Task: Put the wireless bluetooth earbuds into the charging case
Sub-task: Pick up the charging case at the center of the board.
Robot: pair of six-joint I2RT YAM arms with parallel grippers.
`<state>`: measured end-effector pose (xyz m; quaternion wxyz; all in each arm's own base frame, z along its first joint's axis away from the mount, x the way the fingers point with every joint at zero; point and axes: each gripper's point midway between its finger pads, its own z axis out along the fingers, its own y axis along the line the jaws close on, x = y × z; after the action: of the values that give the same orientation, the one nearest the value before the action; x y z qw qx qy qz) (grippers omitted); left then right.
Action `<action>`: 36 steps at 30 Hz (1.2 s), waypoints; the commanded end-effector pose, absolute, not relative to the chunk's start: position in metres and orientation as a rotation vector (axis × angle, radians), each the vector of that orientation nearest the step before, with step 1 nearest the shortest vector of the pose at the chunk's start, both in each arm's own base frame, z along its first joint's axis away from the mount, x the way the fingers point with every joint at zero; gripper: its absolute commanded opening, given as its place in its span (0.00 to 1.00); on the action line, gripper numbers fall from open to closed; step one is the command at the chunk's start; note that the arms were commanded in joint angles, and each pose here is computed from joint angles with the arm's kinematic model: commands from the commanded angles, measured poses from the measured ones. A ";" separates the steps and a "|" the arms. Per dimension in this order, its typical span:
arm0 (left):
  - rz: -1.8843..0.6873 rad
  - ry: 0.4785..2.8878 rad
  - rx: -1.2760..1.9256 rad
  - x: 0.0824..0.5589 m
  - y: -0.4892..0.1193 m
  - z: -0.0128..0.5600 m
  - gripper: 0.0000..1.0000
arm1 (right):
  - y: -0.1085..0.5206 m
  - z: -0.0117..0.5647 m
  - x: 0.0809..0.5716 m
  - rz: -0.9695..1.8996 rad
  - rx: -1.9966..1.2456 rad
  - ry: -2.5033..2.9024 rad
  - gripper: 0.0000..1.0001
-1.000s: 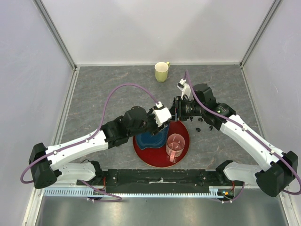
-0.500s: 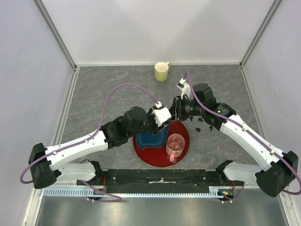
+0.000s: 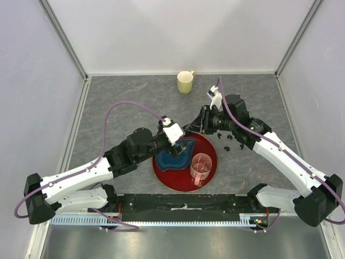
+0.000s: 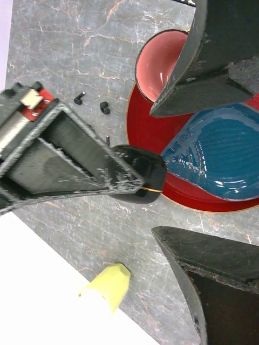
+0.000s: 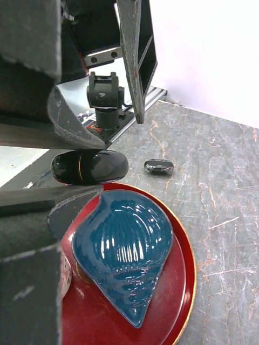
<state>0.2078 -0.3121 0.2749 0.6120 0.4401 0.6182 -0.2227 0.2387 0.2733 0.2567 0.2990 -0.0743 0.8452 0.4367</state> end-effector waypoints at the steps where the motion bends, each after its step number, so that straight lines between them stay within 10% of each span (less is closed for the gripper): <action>1: -0.517 1.358 0.888 0.209 -0.298 0.298 0.89 | 0.276 0.290 0.250 1.202 -0.149 2.116 0.00; 36: -0.918 0.925 0.692 0.225 -0.238 0.359 1.00 | 0.247 0.360 0.225 1.731 -0.231 1.861 0.00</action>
<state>0.2519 -0.2310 0.3401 0.7401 0.2686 0.5022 -0.3575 0.2303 0.2481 0.3492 0.2821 -0.0684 0.7131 0.6381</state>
